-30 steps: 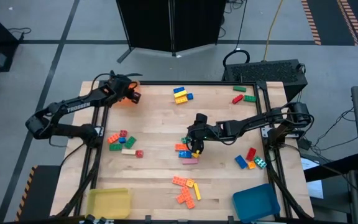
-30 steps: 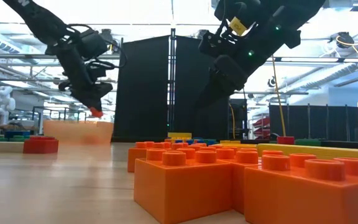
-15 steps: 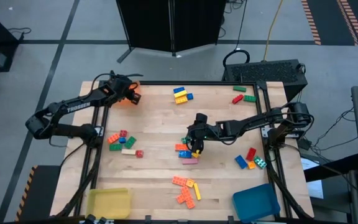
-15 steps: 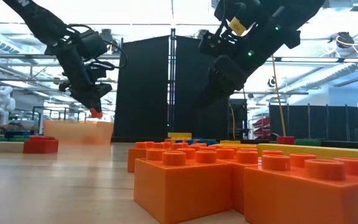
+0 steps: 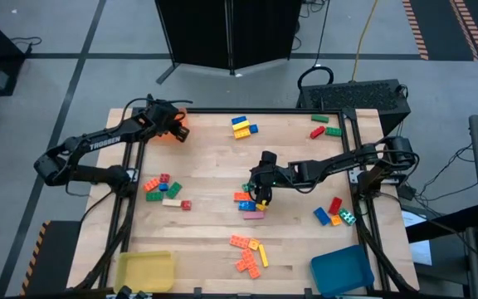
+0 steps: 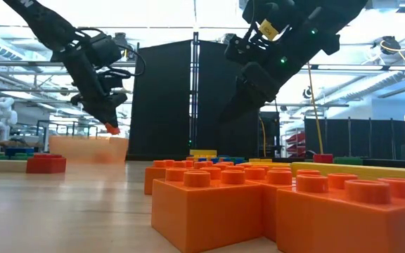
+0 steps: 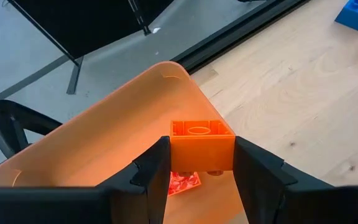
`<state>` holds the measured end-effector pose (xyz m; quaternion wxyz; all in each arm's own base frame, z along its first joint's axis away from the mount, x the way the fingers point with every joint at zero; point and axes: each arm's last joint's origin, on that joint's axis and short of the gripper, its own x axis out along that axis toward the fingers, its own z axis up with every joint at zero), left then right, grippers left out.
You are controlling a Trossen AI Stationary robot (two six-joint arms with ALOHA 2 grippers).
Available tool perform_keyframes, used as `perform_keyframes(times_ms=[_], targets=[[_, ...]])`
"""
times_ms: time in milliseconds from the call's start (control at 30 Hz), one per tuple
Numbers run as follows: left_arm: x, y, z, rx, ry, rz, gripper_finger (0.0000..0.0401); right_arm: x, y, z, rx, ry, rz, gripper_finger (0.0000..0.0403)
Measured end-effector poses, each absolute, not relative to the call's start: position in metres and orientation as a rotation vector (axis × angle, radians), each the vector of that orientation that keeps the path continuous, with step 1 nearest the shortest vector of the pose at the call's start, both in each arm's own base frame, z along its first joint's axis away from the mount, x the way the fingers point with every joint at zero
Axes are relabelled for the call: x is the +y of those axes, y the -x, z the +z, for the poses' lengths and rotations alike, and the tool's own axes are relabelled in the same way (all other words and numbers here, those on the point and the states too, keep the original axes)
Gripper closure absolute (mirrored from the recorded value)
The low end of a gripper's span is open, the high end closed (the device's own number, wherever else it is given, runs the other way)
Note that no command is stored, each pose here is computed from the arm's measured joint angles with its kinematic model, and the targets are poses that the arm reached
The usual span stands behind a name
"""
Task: Sort blocks by size
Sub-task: Put the orange 4 stud game piece into the orange bin, then put the blue 8 stud game piece into the blue bin
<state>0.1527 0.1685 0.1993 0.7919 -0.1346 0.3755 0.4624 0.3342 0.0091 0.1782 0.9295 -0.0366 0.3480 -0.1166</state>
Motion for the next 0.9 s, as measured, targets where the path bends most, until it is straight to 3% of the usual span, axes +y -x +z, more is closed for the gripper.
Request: perform_keyframes(times_ms=[500, 900], targets=[[0.1685, -0.1524, 0.1992, 0.8, 0.307, 1.011, 0.0241, 0.0091, -0.3342, 0.1782, 0.712, 0.064, -0.242, 0.0161], [0.1678, -0.1516, 0.1983, 0.817, 0.306, 1.01, 0.0152, 0.0091, -0.3342, 0.1782, 0.712, 0.064, -0.243, 0.0161]])
